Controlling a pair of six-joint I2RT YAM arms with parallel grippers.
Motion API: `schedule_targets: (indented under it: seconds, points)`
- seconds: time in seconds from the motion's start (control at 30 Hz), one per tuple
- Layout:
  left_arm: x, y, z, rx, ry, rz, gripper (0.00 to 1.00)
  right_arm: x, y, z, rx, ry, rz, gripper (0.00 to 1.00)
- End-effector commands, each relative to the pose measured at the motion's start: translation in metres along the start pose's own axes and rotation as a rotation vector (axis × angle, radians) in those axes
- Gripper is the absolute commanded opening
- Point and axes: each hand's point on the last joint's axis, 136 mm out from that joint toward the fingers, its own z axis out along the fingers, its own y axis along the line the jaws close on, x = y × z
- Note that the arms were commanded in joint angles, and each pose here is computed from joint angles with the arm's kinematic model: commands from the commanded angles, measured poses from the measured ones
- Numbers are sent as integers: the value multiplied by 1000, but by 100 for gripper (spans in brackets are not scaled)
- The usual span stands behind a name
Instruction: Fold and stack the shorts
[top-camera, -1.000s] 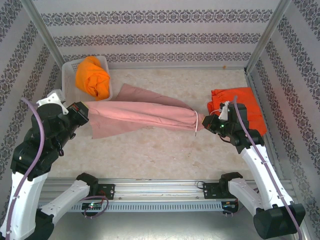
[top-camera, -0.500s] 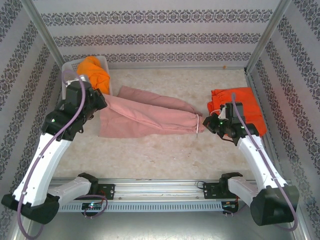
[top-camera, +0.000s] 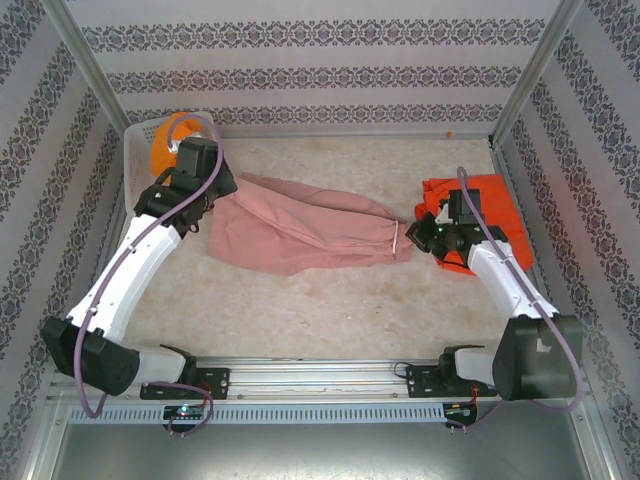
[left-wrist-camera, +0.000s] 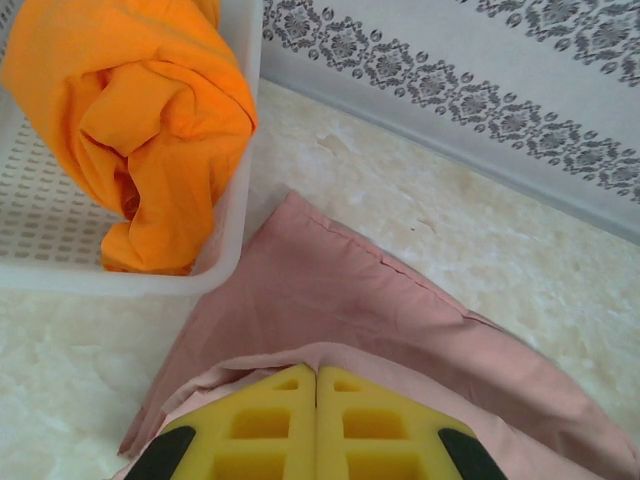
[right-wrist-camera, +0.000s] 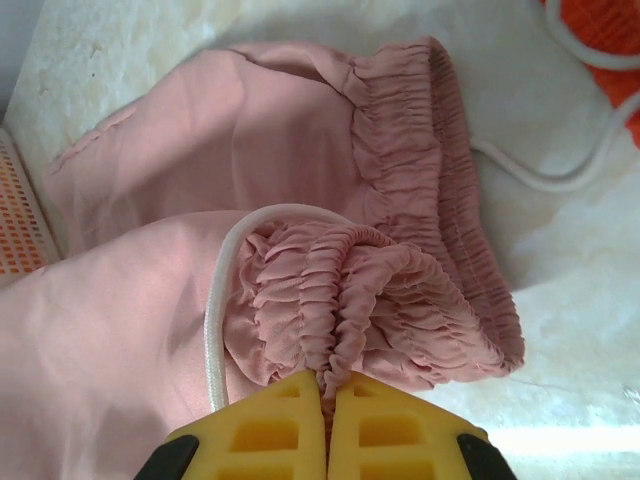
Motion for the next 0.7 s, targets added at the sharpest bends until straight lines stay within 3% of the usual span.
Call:
schedule_targets:
  seconds: [0.0,0.17,0.23,0.3,0.43,0.5,0.6,0.67]
  points:
    - [-22,-2,10,13,-63,-35,0,-21,17,4,-51,-18,5,0]
    - [-24,4,47,-20,-44,-61,0,-39,19,22,-60,12,47,0]
    - [-23,7,65,-34,-26,-79,0,-48,20,31,-72,26,71,5]
    - [-21,6,85,-35,-6,-96,0,-59,23,39,-95,37,107,13]
    - [-24,6,125,-7,39,-168,10,-92,37,55,-243,73,256,44]
    - [-34,1,136,52,55,-223,24,-109,49,55,-338,79,333,58]
    - [-59,-8,130,164,61,-294,48,-126,63,37,-395,8,351,68]
    - [-75,-11,109,210,24,-294,71,-128,69,17,-393,-70,320,72]
